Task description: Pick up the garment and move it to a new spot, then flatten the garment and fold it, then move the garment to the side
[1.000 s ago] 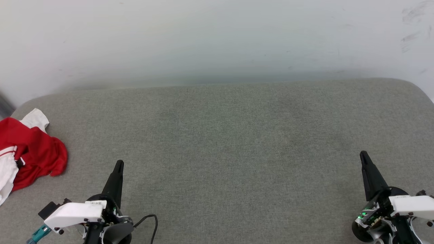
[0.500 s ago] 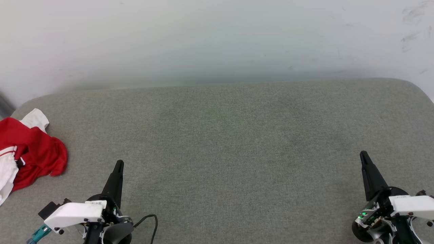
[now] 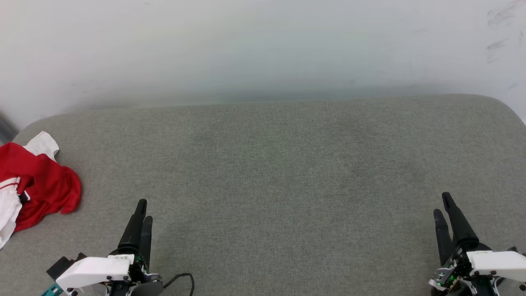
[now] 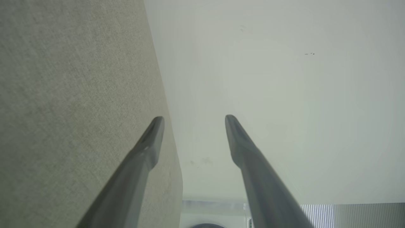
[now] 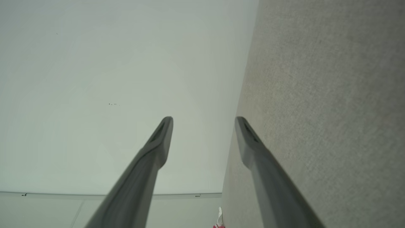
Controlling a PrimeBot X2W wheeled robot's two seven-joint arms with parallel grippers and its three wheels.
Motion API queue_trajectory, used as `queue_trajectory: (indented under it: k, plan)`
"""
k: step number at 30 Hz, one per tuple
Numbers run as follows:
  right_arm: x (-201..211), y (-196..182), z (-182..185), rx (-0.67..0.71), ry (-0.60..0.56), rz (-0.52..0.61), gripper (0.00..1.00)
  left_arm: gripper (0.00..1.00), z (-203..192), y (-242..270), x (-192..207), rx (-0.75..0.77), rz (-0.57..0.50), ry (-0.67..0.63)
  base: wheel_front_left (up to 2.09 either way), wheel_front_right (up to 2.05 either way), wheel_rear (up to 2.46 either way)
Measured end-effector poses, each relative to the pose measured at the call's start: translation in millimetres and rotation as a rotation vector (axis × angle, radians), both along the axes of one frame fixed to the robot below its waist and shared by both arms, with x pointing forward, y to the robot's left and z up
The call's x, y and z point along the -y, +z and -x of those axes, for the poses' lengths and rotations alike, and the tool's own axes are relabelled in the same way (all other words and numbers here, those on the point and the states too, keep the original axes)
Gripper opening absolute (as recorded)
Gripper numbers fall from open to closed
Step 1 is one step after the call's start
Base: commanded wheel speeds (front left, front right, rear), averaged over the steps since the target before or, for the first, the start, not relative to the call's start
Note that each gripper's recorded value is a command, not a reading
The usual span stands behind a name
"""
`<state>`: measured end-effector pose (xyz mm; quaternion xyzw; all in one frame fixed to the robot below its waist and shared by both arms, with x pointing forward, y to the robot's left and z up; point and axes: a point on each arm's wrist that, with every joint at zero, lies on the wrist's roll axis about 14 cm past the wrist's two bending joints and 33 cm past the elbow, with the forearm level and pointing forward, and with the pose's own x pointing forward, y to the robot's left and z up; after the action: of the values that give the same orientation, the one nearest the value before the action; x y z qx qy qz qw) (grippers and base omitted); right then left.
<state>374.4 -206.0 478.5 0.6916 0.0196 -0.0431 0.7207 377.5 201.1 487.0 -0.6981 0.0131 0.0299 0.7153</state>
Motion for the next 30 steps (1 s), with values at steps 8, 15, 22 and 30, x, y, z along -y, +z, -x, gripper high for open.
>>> queue_trajectory:
  k: [8, 15, 22, 30]
  plan:
    - [4, 15, -3, 0.034, -0.009, 0.165, 1.00, 1.00, -2, 10, -7, 0.008, -0.135, 0.027, 0.00, 0.00, 0.00]
    - [5, 28, -5, 0.068, -0.014, 0.325, 1.00, 1.00, -3, 17, -7, -0.012, -0.299, 0.034, 0.00, 0.00, 0.00]
    - [-2, 36, -3, 0.089, 0.005, 0.505, 1.00, 1.00, -2, 18, -4, -0.039, -0.462, 0.034, 0.00, 0.00, 0.00]
    - [-11, 45, -4, 0.121, 0.027, 0.695, 1.00, 1.00, 2, 14, -1, -0.074, -0.639, 0.037, 0.00, 0.00, 0.00]
